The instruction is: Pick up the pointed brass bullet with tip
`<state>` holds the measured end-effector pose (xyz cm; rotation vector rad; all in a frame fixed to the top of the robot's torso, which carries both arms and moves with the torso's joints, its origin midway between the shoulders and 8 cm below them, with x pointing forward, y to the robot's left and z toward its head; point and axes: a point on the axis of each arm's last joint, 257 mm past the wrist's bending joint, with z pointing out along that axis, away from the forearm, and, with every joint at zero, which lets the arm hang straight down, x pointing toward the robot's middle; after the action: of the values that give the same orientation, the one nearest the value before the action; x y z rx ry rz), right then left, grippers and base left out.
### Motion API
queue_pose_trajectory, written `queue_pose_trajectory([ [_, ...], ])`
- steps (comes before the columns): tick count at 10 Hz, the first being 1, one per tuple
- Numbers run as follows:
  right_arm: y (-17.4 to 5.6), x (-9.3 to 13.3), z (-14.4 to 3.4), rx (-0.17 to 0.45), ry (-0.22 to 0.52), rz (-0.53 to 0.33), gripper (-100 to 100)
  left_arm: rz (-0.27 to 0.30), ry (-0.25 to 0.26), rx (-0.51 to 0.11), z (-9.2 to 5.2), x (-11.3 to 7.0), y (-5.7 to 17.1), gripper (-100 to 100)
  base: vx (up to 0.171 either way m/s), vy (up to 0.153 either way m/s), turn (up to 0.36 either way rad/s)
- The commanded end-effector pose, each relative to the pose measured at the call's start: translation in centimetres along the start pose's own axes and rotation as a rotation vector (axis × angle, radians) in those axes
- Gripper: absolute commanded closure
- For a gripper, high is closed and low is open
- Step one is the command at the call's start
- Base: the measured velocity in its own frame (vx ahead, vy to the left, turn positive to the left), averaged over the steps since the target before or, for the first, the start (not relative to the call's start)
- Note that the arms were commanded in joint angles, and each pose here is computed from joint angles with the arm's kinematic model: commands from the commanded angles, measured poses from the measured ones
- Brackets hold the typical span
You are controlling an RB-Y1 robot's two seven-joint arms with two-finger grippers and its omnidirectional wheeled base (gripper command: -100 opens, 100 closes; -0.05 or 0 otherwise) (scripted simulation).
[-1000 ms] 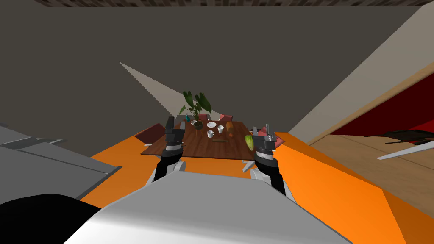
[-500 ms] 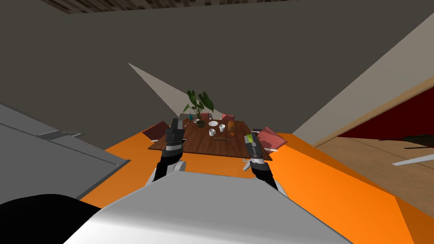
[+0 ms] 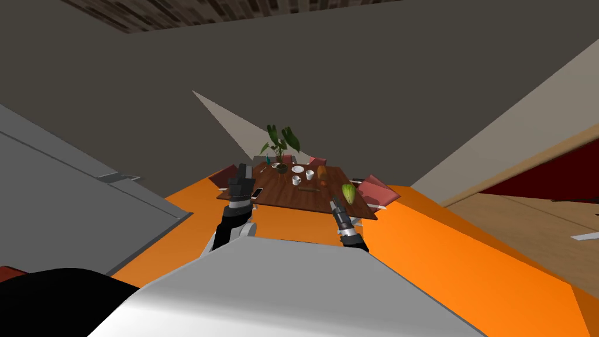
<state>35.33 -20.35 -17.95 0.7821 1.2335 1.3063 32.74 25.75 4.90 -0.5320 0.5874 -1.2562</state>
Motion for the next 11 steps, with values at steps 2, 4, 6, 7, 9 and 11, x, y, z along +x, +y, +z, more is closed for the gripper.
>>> queue_pose_trajectory([
  [2, -4.0, 1.8, -2.2, 0.103, 0.056, -0.035, -100, 0.0, 0.0, 0.0, 0.0, 0.0, 0.0, 0, -0.058, 0.029, 0.105],
  [4, -7.1, 3.1, -4.2, 0.183, 0.107, -0.07, -100, 0.0, 0.0, 0.0, 0.0, 0.0, 0.0, 0, -0.023, 0.013, 0.069],
  [6, -7.7, 3.1, -4.6, 0.197, 0.108, -0.069, -100, 0.0, 0.0, 0.0, 0.0, 0.0, 0.0, 0, -0.028, 0.015, 0.029],
  [7, -10.0, 4.1, -6.5, 0.261, 0.162, -0.108, -100, 0.0, 0.0, 0.0, 0.0, 0.0, 0.0, 0, -0.032, 0.027, 0.151],
  [9, -13.5, 5.0, -9.7, 0.356, 0.222, -0.15, -100, 0.0, 0.0, 0.0, 0.0, 0.0, 0.0, 0, -0.039, 0.038, 0.166],
  [11, -16.0, 5.6, -12.4, 0.426, 0.282, -0.195, -100, 0.0, 0.0, 0.0, 0.0, 0.0, 0.0, 0, -0.05, 0.053, 0.126],
])
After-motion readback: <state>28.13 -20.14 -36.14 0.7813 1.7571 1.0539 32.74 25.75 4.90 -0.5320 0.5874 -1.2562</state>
